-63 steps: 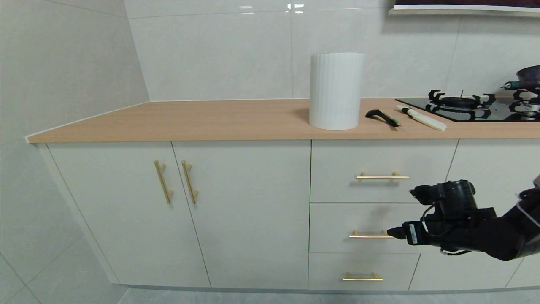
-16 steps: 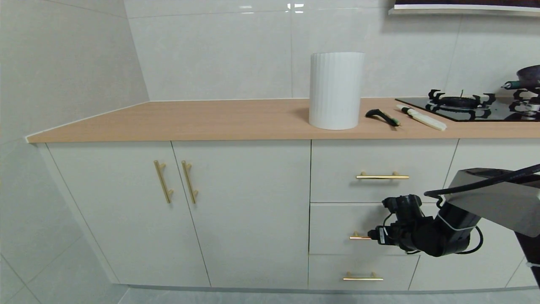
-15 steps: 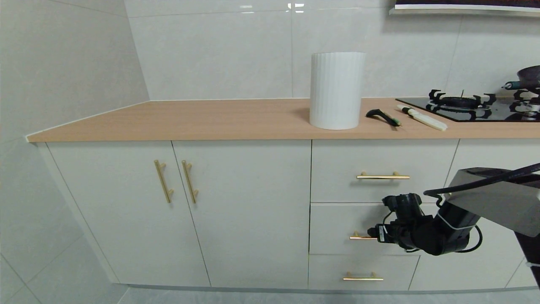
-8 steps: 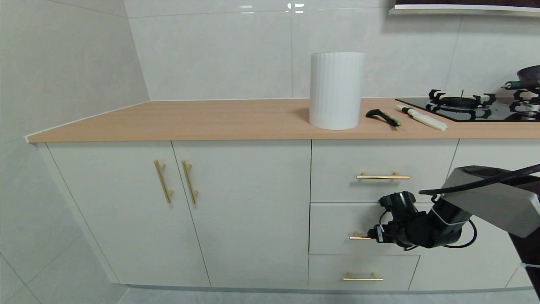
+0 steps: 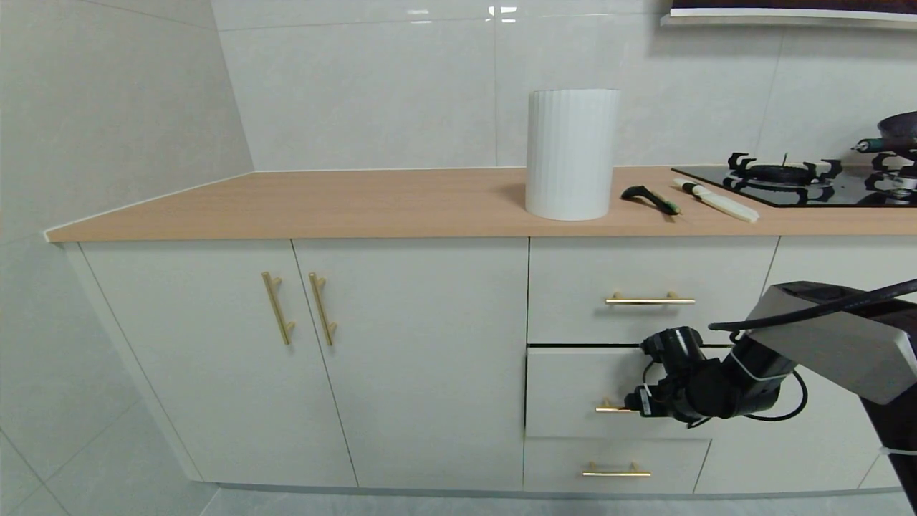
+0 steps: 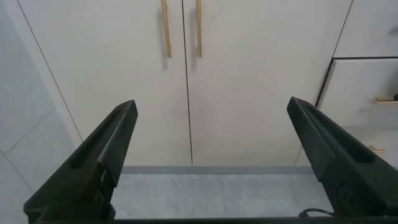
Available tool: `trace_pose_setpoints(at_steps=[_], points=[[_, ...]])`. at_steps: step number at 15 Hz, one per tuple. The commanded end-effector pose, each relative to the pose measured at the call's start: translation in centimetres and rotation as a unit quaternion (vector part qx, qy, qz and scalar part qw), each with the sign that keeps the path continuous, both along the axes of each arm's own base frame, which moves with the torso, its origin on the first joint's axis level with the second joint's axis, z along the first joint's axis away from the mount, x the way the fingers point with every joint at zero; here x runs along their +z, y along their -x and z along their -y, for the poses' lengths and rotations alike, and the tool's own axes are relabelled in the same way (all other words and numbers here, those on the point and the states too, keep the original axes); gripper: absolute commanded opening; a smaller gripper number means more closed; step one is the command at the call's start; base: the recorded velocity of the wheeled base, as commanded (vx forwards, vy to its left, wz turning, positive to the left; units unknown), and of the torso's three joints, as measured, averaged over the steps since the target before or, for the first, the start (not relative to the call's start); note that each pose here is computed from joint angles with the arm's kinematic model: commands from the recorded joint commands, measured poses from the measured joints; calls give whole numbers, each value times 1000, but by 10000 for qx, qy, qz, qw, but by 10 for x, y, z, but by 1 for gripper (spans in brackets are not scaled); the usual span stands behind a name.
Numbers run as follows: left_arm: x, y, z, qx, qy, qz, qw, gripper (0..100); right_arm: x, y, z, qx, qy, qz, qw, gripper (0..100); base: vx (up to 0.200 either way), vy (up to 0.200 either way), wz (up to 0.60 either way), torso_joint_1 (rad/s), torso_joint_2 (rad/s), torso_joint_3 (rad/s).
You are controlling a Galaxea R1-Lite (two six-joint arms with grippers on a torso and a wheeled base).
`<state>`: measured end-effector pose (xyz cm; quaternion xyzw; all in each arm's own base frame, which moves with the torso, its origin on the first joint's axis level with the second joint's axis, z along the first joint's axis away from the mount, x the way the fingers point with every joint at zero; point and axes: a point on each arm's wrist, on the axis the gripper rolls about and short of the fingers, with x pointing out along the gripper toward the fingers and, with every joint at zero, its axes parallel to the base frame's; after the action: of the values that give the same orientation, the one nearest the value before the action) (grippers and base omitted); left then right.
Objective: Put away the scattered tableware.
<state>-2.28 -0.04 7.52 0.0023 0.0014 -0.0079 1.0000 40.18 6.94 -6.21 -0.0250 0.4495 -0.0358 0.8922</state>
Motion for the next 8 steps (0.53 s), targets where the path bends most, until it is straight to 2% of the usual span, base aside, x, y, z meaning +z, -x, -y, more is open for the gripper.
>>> trace_pose_setpoints(at_steps=[1,4,6,8], points=[[0,0,0,2,0,-2,10000,100,0,0,0,8,13,-56,10000,100,0,0,0,0,0,0],[0,0,0,2,0,-2,10000,100,8,14,-5,96,40,-160,9998,100,0,0,0,0,0,0],[0,0,0,2,0,-2,10000,100,43,43,-10,254,-15,-91,9996,100,0,0,0,0,0,0],[0,0,0,2,0,-2,10000,100,99,75,-18,509,-119,175,9985,100,0,0,0,0,0,0]])
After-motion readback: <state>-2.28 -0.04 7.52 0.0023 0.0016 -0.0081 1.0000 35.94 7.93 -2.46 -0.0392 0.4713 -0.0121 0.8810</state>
